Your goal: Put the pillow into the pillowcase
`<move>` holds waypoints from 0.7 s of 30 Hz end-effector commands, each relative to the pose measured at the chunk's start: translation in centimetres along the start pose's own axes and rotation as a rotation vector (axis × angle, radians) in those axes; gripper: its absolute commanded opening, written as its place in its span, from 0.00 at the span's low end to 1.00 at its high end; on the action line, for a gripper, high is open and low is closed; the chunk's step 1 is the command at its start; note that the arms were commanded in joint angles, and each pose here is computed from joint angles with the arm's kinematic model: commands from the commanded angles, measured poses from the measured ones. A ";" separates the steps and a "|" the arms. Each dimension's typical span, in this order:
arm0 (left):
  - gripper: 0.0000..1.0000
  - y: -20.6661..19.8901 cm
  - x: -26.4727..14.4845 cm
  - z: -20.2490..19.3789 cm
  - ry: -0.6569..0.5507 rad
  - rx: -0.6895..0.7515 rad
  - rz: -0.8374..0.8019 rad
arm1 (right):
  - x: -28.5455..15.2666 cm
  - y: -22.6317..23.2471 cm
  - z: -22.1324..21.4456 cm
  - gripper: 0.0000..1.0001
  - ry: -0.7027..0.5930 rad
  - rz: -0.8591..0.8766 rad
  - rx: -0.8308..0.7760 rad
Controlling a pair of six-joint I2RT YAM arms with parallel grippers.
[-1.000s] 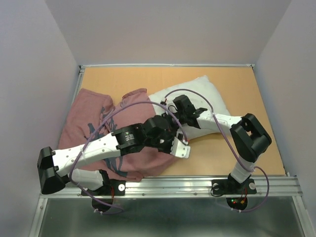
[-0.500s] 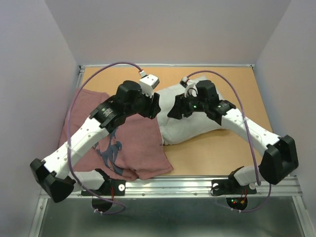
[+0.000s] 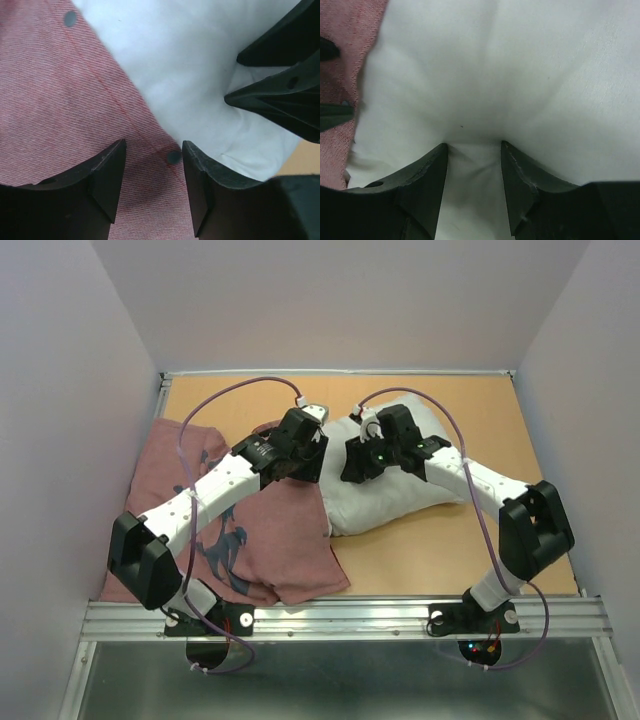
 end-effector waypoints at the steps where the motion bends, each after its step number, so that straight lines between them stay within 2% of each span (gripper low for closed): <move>1: 0.56 2.6 0.1 0.4 -0.039 0.016 0.139 | 0.7 1.5 -1.7 0.50 0.048 0.124 0.017; 3: 0.47 2.9 0.8 0.3 -0.027 0.021 0.149 | 1.1 1.5 -2.3 0.47 0.063 0.134 0.026; 4: 0.39 2.7 1.1 0.2 -0.015 0.026 0.135 | 1.1 1.7 -2.4 0.47 0.064 0.153 0.024; 6: 0.30 1.8 1.6 0.9 -0.011 0.035 0.102 | 1.2 1.9 -2.7 0.47 0.071 0.166 0.028; 7: 0.19 1.0 1.7 1.0 0.004 0.035 0.058 | 1.3 2.1 -3.0 0.47 0.075 0.185 0.029; 8: 0.16 0.2 2.0 1.2 0.016 0.040 0.021 | 1.3 2.2 -3.0 0.46 0.077 0.192 0.034; 9: 0.08 -1.4 1.6 2.0 0.017 0.049 -0.052 | 1.3 2.4 -3.3 0.46 0.079 0.209 0.040; 11: 0.01 -3.3 1.4 2.6 0.030 0.055 -0.140 | 1.4 2.7 -3.4 0.46 0.081 0.232 0.048; 16: 0.00 -9.0 -0.3 4.4 -0.001 0.090 -0.370 | 1.8 3.2 -3.6 0.45 0.085 0.272 0.086; 18: 0.00 -11.4 -1.4 5.3 -0.056 0.110 -0.453 | 1.9 3.2 -3.4 0.44 0.074 0.274 0.094; 20: 0.00 -11.6 -1.2 5.9 -0.036 0.104 -0.412 | 1.8 3.3 -3.5 0.44 0.075 0.270 0.101; 21: 0.04 -10.9 -1.0 5.8 -0.021 0.102 -0.362 | 1.7 3.2 -3.4 0.44 0.071 0.265 0.100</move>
Point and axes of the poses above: each gripper's point midway between its finger pads, its own x axis out along the fingers, its own y axis along the line the jaws close on, z = x × y, the point moved 3 cm from there along -x, back along the fingers, and after that the axes turned 15 degrees about -x, right-handed, at the moved point
